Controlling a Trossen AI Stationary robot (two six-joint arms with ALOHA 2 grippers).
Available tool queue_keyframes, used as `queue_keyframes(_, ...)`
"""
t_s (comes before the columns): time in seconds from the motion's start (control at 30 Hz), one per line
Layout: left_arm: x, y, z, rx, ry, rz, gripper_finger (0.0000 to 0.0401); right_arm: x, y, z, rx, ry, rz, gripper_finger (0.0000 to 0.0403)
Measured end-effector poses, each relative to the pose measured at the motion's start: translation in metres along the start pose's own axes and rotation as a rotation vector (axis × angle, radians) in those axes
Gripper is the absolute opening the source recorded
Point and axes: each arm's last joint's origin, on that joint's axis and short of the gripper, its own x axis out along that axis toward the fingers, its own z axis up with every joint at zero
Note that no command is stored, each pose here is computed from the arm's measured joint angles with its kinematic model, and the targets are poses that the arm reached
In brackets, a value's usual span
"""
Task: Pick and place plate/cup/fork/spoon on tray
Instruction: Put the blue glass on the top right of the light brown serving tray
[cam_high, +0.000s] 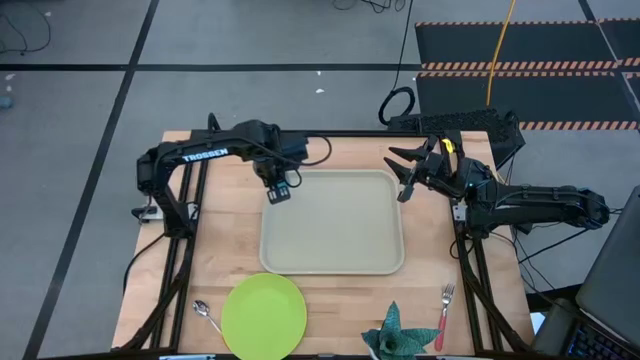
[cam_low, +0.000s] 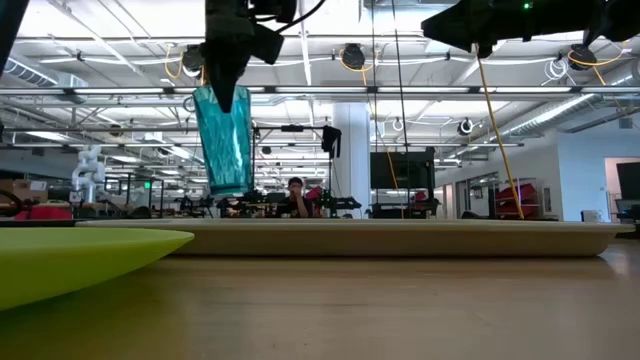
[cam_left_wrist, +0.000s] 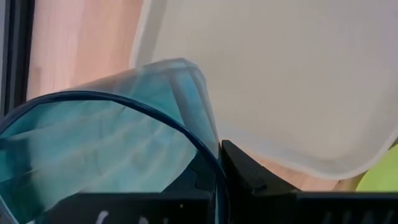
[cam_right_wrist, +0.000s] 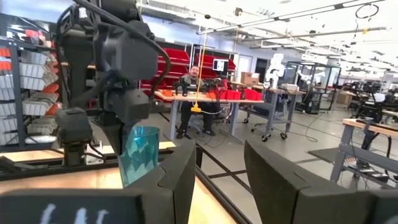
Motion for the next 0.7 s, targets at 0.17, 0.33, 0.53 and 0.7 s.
queue_keyframes(0.17, 0.015, -0.004, 0.009, 0.023, 0.053, -0.026, 0.0008, 0.000, 0.000, 0.000, 0.018, 0.002, 0.001, 0.0130)
queue_keyframes(0.33, 0.030, -0.004, 0.015, 0.038, 0.119, -0.020, 0.0008, 0.000, 0.000, 0.000, 0.018, 0.002, 0.001, 0.0130)
queue_keyframes(0.53, 0.035, -0.005, 0.020, 0.062, 0.113, -0.020, 0.0008, 0.000, 0.000, 0.000, 0.019, 0.000, 0.001, 0.0130)
queue_keyframes(0.7, 0.035, -0.004, 0.021, 0.063, 0.099, -0.015, 0.0008, 0.000, 0.000, 0.000, 0.028, 0.002, 0.001, 0.0130)
